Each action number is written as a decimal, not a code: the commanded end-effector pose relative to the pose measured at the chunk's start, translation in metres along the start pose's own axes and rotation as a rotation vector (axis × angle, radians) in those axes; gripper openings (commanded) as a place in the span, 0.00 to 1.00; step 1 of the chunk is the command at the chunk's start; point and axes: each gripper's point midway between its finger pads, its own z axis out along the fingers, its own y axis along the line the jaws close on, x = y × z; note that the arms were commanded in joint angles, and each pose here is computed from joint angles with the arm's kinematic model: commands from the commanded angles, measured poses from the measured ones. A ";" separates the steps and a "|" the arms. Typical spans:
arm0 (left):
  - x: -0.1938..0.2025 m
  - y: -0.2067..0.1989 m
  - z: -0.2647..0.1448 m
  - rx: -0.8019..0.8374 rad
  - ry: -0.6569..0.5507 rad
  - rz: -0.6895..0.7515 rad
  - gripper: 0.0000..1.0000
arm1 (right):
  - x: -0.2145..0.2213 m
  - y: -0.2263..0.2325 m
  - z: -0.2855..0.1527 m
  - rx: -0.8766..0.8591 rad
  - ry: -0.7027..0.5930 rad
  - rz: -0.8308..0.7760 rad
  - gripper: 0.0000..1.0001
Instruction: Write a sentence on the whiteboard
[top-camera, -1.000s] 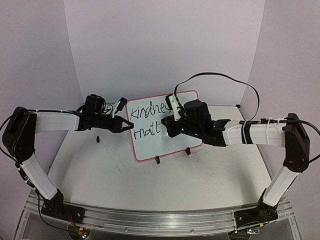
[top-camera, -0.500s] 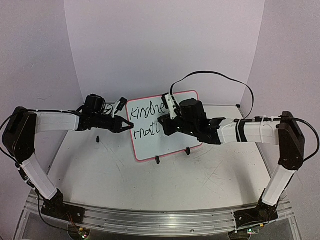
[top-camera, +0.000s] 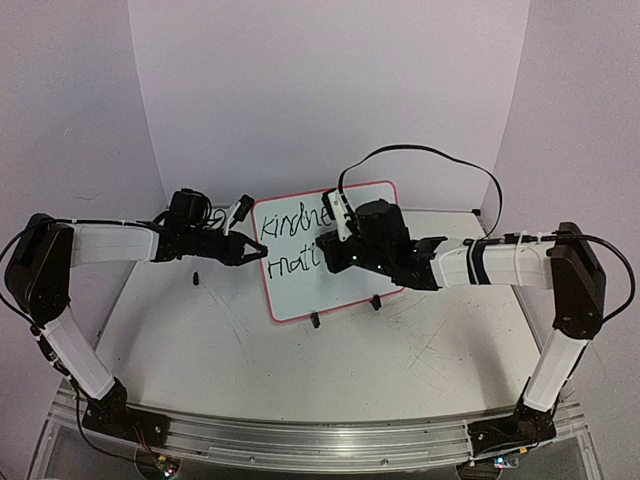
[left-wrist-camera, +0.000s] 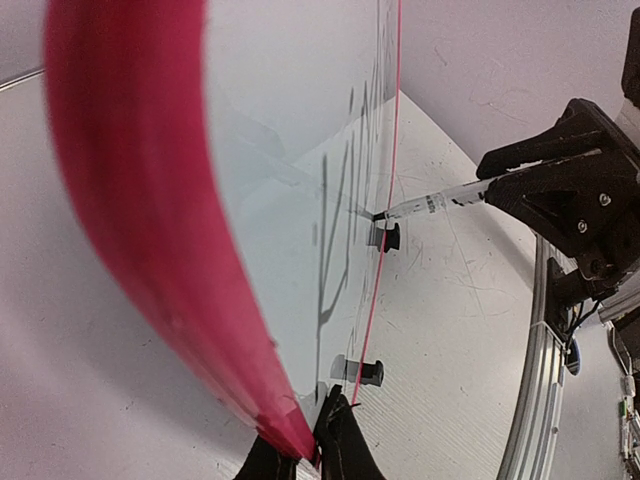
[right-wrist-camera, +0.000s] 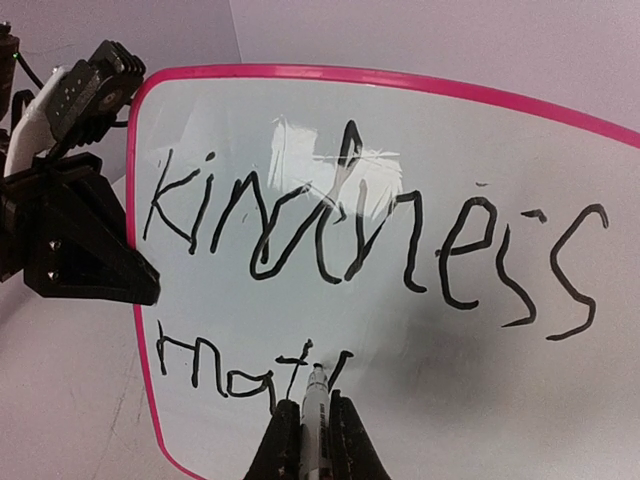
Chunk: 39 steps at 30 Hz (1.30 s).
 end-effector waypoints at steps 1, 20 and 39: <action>-0.017 0.041 -0.011 -0.240 -0.028 0.096 0.00 | -0.019 -0.013 -0.001 0.086 -0.049 0.001 0.00; -0.015 0.042 -0.009 -0.238 -0.024 0.094 0.00 | -0.017 0.000 -0.030 -0.030 -0.047 0.026 0.00; -0.016 0.042 -0.010 -0.241 -0.026 0.097 0.00 | 0.014 -0.015 -0.011 0.017 0.027 0.043 0.00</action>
